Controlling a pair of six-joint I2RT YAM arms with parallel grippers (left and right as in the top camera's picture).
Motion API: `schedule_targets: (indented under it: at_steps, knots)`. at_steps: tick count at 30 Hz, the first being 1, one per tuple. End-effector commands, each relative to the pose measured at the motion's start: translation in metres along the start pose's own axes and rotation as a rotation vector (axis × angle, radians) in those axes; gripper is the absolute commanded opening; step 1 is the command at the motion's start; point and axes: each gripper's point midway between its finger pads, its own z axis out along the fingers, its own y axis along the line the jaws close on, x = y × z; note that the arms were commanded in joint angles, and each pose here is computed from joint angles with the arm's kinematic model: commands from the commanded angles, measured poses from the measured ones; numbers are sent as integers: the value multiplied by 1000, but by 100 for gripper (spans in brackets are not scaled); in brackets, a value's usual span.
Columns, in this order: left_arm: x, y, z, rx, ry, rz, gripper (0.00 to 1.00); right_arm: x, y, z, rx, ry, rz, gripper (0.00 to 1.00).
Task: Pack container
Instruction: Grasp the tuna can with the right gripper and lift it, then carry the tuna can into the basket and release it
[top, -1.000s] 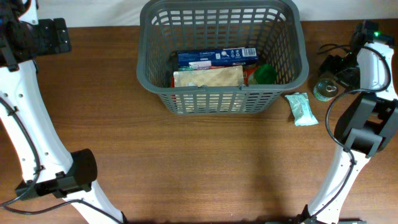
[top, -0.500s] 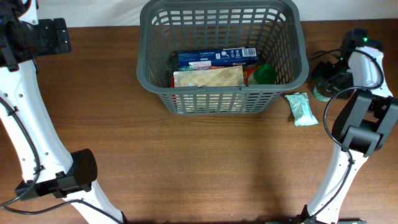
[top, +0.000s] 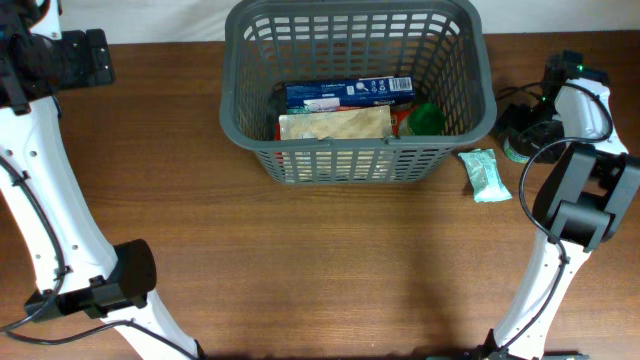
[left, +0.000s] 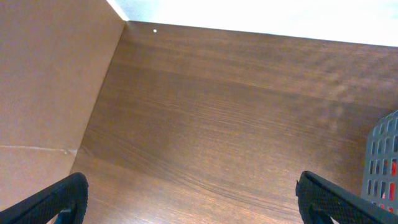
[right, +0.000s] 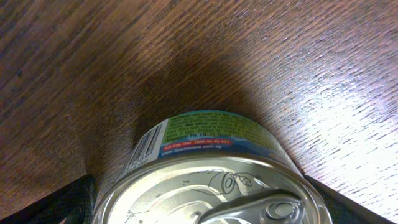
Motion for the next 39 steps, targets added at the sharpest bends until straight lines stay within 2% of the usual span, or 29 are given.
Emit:
schedule_targets:
  at_steps: [1, 15, 22, 27, 33, 39]
  knots:
    - [1, 0, 3, 8, 9, -12, 99, 2, -4, 13, 13, 10, 8, 97]
    - [1, 0, 3, 8, 9, -12, 99, -1, -2, 13, 8, -2, 8, 97]
    - [1, 0, 3, 8, 9, -12, 99, 3, -4, 13, 14, 14, 8, 66]
    - [1, 0, 3, 8, 9, -12, 99, 6, -6, 8, 18, 26, 9, 62]
    - [1, 0, 3, 8, 9, -12, 99, -8, -11, -36, -37, -24, 41, 60]
    - [1, 0, 3, 8, 9, -12, 99, -30, -20, -120, -111, -175, 76, 61]
